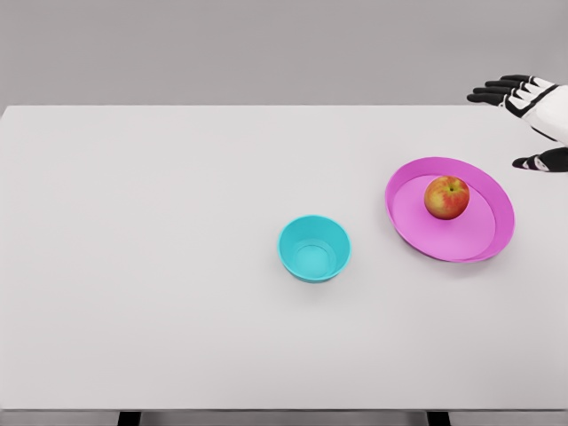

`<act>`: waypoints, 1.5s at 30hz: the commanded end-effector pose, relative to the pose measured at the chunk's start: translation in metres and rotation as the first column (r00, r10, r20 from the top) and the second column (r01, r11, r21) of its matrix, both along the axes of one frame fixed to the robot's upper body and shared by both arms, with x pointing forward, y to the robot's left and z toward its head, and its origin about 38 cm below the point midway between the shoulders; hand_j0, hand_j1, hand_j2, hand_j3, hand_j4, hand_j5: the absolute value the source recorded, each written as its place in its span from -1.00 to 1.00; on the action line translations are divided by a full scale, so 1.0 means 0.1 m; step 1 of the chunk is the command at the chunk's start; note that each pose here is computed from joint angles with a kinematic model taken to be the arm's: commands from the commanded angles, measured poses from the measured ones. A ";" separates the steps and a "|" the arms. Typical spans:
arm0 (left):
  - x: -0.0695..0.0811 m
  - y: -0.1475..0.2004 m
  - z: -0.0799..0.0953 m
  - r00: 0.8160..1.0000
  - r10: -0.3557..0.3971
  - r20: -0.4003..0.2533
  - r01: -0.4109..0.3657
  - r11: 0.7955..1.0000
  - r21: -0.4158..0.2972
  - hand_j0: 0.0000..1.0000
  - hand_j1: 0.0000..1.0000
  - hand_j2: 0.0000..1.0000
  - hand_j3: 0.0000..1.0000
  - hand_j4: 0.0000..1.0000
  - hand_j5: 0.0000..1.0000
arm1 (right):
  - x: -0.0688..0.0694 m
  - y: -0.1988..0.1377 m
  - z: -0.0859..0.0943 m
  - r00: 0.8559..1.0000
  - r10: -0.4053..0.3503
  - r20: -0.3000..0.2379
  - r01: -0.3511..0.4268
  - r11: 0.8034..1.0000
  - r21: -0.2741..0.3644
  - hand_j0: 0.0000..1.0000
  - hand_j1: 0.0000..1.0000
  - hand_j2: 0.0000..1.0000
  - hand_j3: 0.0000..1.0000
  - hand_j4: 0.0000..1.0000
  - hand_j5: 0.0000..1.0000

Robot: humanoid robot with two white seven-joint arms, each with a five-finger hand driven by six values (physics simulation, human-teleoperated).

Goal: Put the apple from the pink plate into the blue bowl with your right arm

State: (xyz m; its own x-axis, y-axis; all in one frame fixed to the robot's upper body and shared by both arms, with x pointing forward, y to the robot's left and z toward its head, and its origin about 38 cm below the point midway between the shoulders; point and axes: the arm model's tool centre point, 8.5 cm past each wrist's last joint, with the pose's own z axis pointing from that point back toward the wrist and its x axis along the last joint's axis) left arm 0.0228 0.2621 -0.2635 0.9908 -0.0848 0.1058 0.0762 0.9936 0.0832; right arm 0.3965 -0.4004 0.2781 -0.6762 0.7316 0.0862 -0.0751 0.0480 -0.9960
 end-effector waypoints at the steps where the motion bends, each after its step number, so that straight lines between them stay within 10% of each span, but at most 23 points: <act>1: 0.00 0.00 0.00 1.000 0.000 0.000 0.000 1.000 0.000 1.00 1.00 1.00 1.00 1.00 1.00 | 0.00 -0.02 0.01 1.000 -0.005 -0.001 0.005 1.000 0.002 1.00 1.00 1.00 1.00 1.00 1.00; 7: 0.00 0.00 0.00 1.000 0.000 0.000 0.000 1.000 0.000 1.00 1.00 1.00 1.00 1.00 1.00 | 0.06 -0.25 -0.18 0.995 -0.080 -0.060 0.079 0.997 -0.015 1.00 1.00 1.00 1.00 1.00 1.00; 11: 0.00 0.00 0.00 1.000 0.000 0.000 0.000 1.000 0.000 1.00 1.00 1.00 1.00 1.00 1.00 | 0.08 -0.22 -0.34 0.942 -0.076 -0.326 -0.018 0.961 -0.277 1.00 1.00 1.00 1.00 1.00 1.00; 15: 0.00 0.00 0.00 1.000 0.000 0.000 0.000 1.000 0.000 1.00 1.00 1.00 1.00 1.00 1.00 | 0.33 -0.23 -0.21 0.949 -0.096 -0.299 0.023 0.971 -0.237 1.00 1.00 1.00 1.00 1.00 1.00; 20: 0.00 0.00 0.00 1.000 0.000 0.000 0.000 1.000 0.000 1.00 1.00 1.00 1.00 1.00 1.00 | 0.61 0.11 -0.51 0.921 -0.055 -0.386 -0.052 0.964 -0.260 1.00 1.00 1.00 1.00 1.00 1.00; 45: 0.00 0.00 0.00 1.000 0.000 0.000 0.000 1.000 0.000 1.00 1.00 1.00 1.00 1.00 1.00 | 0.59 0.38 -0.81 0.894 0.000 -0.447 -0.133 0.955 -0.265 1.00 1.00 1.00 1.00 1.00 1.00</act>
State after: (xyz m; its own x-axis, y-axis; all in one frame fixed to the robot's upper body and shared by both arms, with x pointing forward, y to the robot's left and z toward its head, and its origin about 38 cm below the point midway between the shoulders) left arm 0.0228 0.2621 -0.2635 0.9908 -0.0848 0.1059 0.0762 0.9936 0.0832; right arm 0.4556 -0.3630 0.1992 -0.6667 0.7245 0.1750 -0.4920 -0.2514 -0.8335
